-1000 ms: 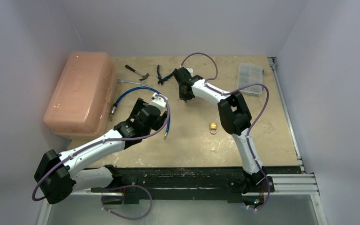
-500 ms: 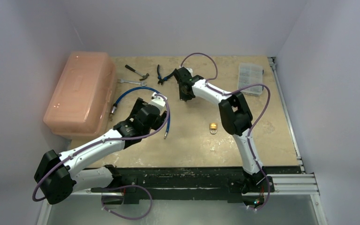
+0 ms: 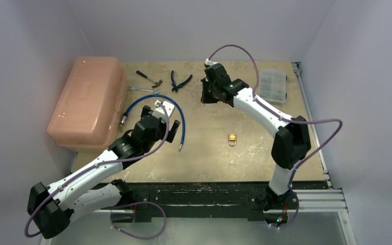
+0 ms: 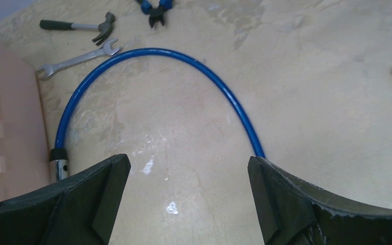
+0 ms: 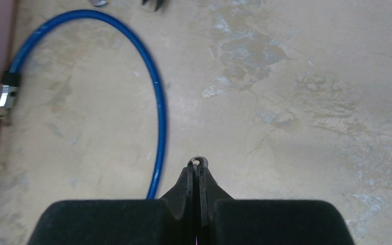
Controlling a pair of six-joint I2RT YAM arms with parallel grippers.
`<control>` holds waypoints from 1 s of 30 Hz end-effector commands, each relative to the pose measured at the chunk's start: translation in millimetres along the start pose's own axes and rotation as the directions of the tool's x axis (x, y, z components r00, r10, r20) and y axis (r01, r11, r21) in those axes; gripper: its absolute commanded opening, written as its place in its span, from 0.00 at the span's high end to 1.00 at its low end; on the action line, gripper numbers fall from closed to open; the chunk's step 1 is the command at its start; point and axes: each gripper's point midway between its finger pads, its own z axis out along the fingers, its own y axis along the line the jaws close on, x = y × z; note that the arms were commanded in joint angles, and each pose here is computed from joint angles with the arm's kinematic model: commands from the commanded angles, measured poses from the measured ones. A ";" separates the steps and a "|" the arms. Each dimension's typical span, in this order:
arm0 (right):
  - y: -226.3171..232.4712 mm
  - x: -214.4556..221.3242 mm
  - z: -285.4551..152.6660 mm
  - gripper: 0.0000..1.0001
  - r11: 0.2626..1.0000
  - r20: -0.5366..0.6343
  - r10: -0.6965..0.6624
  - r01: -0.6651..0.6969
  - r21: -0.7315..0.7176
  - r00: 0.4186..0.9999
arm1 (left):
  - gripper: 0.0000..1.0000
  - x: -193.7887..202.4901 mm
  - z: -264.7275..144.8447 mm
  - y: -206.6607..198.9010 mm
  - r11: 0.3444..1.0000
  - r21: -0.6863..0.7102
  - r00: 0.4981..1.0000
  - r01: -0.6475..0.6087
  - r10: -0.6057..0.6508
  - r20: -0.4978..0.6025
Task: Unlock with the key
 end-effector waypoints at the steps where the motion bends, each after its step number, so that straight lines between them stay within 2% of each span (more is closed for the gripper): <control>1: 26.9 -9.9 -45.2 1.00 0.982 0.044 0.042 -0.033 -0.187 0.998 | 0.06 -41.2 -22.3 -21.3 0.977 0.192 0.972 0.087 -0.125 0.198; 4: 41.2 -15.0 -81.5 1.00 0.952 0.084 0.087 -0.058 -0.302 0.993 | 0.05 -61.5 -41.5 -31.5 0.947 0.302 0.926 0.111 -0.209 0.315; 6: 49.4 -17.1 -102.5 1.00 0.927 0.092 0.122 -0.080 -0.367 0.988 | 0.05 -79.3 -57.7 -35.7 0.919 0.374 0.872 0.126 -0.282 0.401; 9: 56.1 -19.7 -130.6 1.00 0.897 0.088 0.185 -0.131 -0.423 0.979 | 0.08 -91.9 -76.7 -54.4 0.864 0.499 0.813 0.066 -0.336 0.475; 12: 55.2 -20.0 -152.0 1.00 0.875 0.070 0.268 -0.212 -0.436 0.961 | 0.23 -100.3 -83.8 -65.8 0.830 0.557 0.786 0.026 -0.361 0.502; 17: 54.3 -13.1 -175.0 1.00 0.788 -0.004 0.464 -0.415 -0.455 0.886 | 0.26 -111.4 -86.1 -77.8 0.786 0.618 0.739 0.014 -0.424 0.523; 20: 48.9 -8.0 -185.5 1.00 0.733 -0.009 0.557 -0.497 -0.465 0.830 | 0.30 -116.8 -89.3 -83.9 0.765 0.644 0.699 0.003 -0.462 0.546; 24: 40.7 -1.0 -191.5 1.00 0.680 -0.017 0.635 -0.569 -0.462 0.772 | 0.31 -123.5 -85.0 -93.6 0.759 0.652 0.685 -0.004 -0.473 0.554; 30: 27.9 6.0 -189.6 1.00 0.671 -0.009 0.678 -0.623 -0.401 0.735 | 0.37 -126.1 -77.0 -121.3 0.746 0.665 0.690 -0.031 -0.466 0.554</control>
